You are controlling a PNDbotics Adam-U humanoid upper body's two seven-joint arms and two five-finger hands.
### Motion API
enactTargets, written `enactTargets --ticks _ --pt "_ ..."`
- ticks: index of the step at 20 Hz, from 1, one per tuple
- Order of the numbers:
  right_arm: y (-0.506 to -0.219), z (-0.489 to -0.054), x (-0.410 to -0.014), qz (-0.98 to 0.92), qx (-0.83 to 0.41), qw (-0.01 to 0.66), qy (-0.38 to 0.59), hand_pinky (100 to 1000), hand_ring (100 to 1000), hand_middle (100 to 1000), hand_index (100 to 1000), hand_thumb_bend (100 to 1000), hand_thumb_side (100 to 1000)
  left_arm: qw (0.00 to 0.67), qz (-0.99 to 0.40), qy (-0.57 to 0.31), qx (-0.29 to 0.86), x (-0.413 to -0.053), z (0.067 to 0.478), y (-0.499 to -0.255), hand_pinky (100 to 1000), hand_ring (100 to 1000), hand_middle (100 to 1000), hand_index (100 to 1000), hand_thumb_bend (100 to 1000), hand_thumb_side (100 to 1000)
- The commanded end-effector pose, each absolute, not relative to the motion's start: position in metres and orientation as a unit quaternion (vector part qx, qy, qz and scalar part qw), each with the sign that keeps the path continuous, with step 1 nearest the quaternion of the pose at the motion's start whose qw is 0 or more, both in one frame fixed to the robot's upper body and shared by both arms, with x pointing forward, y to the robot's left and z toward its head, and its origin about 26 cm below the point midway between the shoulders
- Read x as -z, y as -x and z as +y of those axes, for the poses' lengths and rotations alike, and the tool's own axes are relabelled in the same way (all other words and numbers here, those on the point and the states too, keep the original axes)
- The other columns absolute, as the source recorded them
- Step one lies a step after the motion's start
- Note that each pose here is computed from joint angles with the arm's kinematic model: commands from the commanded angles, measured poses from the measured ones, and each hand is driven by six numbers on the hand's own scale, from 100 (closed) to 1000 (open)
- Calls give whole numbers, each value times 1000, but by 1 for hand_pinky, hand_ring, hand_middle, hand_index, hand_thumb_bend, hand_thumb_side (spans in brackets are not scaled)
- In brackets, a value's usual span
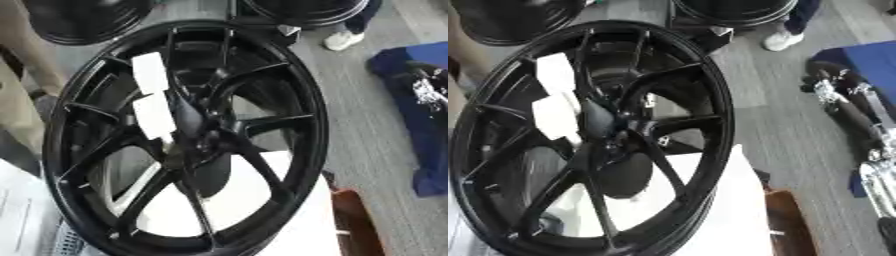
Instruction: Pull the pin out of the wheel hub.
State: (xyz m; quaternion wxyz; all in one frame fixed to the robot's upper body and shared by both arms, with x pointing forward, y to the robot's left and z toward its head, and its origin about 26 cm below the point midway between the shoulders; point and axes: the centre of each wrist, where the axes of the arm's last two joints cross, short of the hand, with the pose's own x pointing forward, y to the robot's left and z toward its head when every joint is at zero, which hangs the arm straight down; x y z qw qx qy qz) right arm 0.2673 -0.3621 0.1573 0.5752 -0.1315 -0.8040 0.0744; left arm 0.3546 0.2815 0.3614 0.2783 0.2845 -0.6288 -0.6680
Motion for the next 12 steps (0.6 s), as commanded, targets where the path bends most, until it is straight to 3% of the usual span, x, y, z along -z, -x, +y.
enactTargets --ticks 1,12 --pt "-266 -364 -166 -808 -88 566 137 971 761 689 826 100 540 283 -622 -269 679 -368 264 -364 771 688 636 793 514 531" --pt "-267 -364 -163 -807 -82 571 129 971 760 688 826 100 545 286 -598 -215 717 -403 178 -403 772 690 639 797 519 534"
